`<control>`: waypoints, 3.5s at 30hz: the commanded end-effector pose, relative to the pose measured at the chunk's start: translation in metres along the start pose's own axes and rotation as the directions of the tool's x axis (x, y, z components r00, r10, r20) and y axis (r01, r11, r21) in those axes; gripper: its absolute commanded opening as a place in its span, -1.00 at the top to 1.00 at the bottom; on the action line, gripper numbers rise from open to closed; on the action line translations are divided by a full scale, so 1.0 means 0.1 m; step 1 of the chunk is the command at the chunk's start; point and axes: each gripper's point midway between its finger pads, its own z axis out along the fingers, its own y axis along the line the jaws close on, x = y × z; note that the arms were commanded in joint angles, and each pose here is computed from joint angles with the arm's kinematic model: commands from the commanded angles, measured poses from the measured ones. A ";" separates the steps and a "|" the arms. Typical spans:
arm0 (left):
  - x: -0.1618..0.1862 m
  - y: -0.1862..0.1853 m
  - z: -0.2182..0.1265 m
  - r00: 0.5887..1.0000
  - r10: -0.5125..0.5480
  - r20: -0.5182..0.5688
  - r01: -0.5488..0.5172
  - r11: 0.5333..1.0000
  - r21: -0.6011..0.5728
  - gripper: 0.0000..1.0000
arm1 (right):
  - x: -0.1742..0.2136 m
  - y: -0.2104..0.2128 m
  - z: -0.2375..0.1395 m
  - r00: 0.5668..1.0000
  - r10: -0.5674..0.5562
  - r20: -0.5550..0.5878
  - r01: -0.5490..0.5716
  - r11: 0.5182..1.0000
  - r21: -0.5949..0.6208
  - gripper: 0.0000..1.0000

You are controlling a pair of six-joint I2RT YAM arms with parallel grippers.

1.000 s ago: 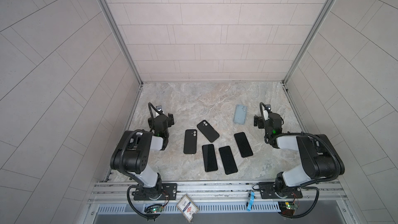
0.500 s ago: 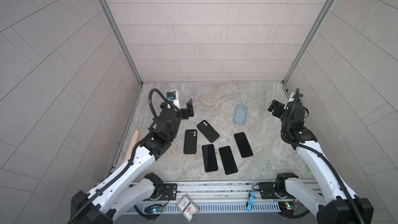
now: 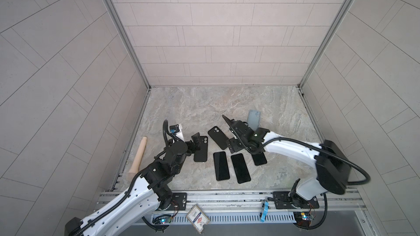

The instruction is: Put the phone into the phone case

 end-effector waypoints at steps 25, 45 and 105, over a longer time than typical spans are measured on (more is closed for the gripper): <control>0.19 -0.04 0.07 0.992 -0.121 -0.023 0.122 0.990 0.072 -0.90 | -0.35 -1.05 0.77 0.924 0.296 -0.243 -0.262 0.951 0.166 0.20; 0.27 0.00 0.18 0.989 -0.129 -0.067 0.131 0.991 0.023 -0.89 | -0.24 -0.53 -0.15 0.986 0.168 -0.018 -0.166 0.981 0.098 -0.49; 1.10 0.51 1.01 0.763 -0.269 -0.588 -0.035 0.891 -0.453 0.65 | 0.45 0.35 0.34 0.976 0.215 0.032 -0.212 0.974 -0.079 -0.76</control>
